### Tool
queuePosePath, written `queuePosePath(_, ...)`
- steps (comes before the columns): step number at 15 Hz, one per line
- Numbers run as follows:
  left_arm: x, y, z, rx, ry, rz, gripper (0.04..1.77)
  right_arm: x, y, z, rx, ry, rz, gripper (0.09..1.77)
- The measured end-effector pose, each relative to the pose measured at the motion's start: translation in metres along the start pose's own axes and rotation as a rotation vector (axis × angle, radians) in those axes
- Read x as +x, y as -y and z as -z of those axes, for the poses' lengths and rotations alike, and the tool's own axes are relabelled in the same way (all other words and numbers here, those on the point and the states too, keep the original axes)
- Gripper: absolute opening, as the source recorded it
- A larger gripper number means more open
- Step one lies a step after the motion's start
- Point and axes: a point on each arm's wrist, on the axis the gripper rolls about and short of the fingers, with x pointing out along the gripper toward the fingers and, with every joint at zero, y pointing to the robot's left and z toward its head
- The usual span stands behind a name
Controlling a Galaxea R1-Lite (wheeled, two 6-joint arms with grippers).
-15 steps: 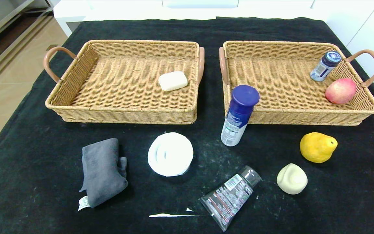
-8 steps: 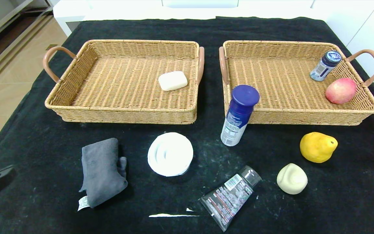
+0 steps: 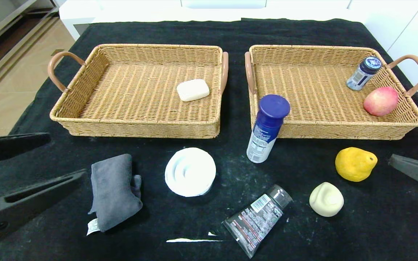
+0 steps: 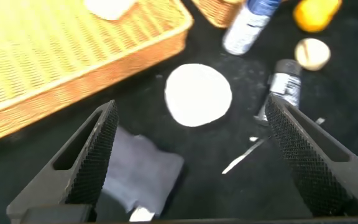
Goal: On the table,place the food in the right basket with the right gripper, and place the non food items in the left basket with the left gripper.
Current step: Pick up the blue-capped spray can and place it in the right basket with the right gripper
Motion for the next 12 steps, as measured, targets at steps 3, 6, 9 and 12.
queuePosePath(3,0.015,0.003,-0.002,0.001,-0.014,0.064,1.72,0.011,-0.003,-0.001,0.000,-0.017,-0.042,1.71)
queuePosePath(6,0.026,0.002,-0.008,0.008,0.007,0.076,1.72,0.020,-0.006,-0.001,0.014,-0.036,-0.080,1.71)
queuePosePath(9,0.032,0.003,-0.009,0.012,-0.004,0.087,1.72,0.030,-0.010,0.000,0.021,-0.058,-0.112,1.71)
queuePosePath(12,0.037,0.003,-0.004,0.014,-0.031,0.097,1.72,0.040,-0.013,0.000,0.022,-0.070,-0.122,1.71)
